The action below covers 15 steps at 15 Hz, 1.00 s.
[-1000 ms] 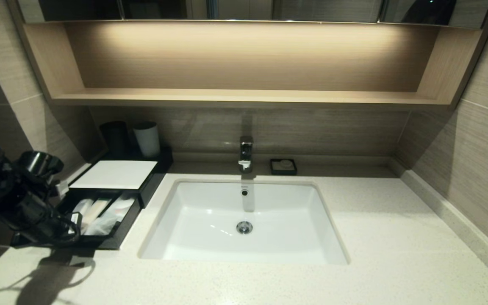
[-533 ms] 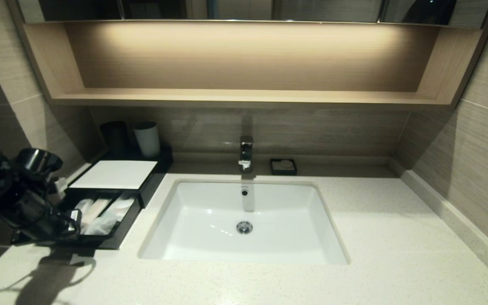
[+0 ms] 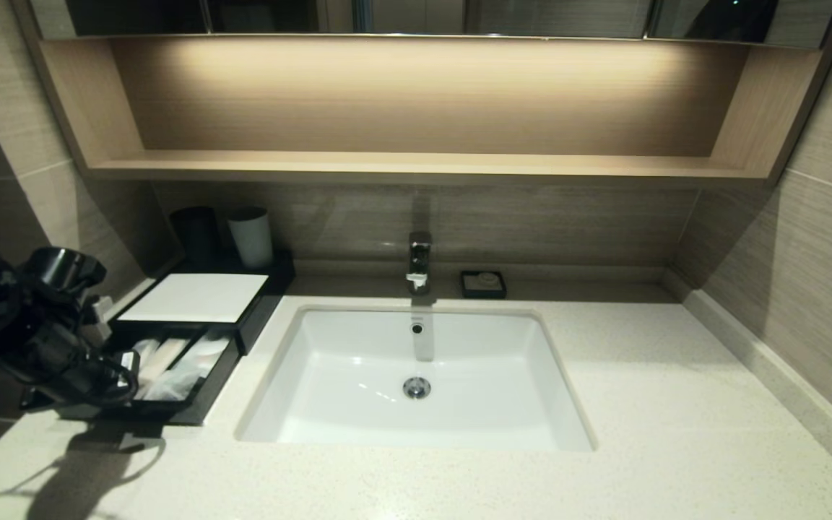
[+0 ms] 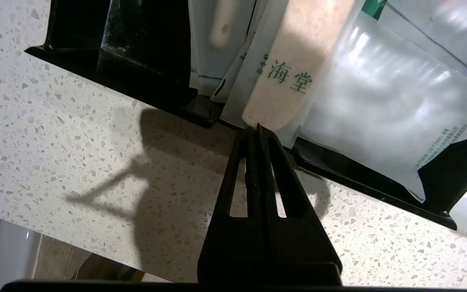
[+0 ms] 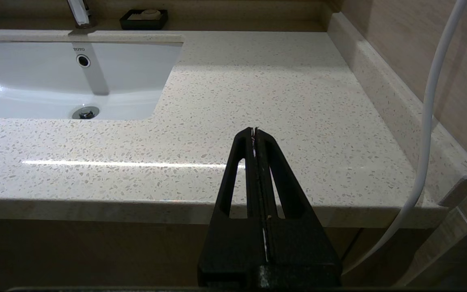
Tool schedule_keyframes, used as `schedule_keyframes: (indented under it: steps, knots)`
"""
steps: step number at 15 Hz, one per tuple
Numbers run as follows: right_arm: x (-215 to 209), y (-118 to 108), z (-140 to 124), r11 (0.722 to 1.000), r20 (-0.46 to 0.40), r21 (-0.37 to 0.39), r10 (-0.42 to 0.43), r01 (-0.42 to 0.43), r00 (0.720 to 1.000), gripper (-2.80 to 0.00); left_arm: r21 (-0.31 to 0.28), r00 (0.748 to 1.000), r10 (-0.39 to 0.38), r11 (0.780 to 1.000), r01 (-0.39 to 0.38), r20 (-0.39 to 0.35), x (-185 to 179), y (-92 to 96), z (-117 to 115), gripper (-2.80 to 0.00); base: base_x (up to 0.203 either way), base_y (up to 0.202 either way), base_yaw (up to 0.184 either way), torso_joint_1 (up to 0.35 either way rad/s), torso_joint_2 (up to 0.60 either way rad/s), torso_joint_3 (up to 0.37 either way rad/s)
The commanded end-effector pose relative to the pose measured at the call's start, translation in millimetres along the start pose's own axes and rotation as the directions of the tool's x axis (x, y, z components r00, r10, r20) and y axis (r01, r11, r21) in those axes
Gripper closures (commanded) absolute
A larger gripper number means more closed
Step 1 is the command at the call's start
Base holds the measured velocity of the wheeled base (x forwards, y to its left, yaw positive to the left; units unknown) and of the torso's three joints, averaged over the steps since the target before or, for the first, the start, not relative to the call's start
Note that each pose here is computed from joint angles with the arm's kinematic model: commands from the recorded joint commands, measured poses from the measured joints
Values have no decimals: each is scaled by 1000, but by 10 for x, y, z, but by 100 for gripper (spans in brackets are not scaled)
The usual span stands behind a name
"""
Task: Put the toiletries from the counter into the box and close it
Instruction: Place the bathroom toiletry into the drawer, then close the drawer
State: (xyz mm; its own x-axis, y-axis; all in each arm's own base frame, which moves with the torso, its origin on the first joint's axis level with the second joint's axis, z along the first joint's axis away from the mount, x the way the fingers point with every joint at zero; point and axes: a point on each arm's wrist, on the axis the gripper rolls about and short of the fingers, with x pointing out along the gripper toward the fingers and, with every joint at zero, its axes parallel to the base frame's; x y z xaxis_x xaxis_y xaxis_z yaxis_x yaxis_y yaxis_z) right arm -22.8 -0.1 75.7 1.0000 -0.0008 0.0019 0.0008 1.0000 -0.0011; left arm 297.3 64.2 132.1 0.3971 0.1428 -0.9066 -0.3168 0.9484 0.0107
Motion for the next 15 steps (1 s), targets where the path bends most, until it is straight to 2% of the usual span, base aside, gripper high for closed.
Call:
schedule_keyframes:
  steps: [1,8,13,15]
  knots:
    - [0,0,-2,1000,0,0,1,-1,1000,0,2,1000,0,1000,0,-4,23,-10,2,0,0,0,0,0,0,0]
    - [1,0,-5,1000,-2,0,1,-1,1000,0,4,1000,-2,1000,2,0,106,-26,25,0,0,0,0,0,0,0]
    - [0,0,-1,1000,1,0,1,-1,1000,0,5,999,-8,1000,8,36,147,-54,71,0,0,0,0,0,0,0]
    - [0,0,-4,1000,0,0,1,-1,1000,0,-16,998,-11,1000,12,64,127,-59,96,0,0,0,0,0,0,0]
